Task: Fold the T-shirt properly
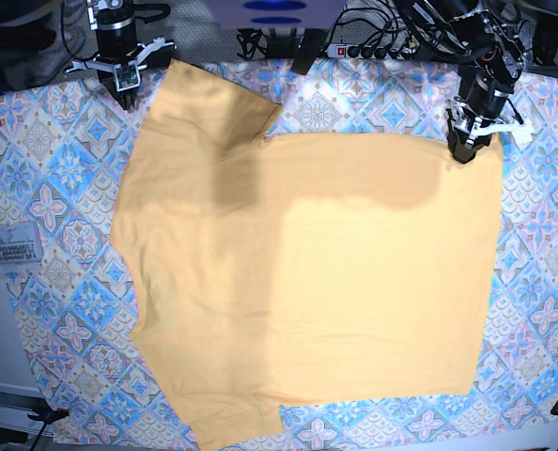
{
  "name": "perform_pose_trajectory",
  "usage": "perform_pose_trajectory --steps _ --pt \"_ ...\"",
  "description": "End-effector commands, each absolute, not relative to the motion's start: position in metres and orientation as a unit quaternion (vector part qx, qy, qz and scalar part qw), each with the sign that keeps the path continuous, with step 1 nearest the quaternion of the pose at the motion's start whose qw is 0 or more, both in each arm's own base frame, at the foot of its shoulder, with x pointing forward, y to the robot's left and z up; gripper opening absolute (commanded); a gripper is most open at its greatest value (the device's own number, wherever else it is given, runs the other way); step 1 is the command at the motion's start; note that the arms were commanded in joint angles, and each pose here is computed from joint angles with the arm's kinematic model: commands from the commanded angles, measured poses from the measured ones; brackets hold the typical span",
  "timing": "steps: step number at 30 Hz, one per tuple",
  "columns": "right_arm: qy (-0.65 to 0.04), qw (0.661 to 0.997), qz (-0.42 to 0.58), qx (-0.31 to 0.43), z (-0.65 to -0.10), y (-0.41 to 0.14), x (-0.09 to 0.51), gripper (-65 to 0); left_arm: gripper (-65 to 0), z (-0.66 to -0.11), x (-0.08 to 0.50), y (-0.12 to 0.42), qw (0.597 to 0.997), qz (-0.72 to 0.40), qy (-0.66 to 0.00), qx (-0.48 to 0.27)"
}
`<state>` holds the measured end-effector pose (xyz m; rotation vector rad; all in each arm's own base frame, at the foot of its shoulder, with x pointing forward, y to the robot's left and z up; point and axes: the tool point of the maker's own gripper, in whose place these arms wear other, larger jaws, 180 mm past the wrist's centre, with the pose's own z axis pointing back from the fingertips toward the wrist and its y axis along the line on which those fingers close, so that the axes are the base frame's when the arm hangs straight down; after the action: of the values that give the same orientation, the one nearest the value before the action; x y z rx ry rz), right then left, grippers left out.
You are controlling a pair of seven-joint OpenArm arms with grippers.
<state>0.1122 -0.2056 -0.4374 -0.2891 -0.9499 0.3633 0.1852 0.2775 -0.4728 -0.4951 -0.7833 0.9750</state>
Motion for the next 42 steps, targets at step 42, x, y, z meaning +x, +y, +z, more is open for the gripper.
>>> perform_pose_trajectory --steps 42 --pt "-0.412 0.814 0.384 -0.143 -0.448 -0.160 0.083 -44.9 -65.0 -0.474 0.176 0.267 0.792 0.444 -0.333 -0.253"
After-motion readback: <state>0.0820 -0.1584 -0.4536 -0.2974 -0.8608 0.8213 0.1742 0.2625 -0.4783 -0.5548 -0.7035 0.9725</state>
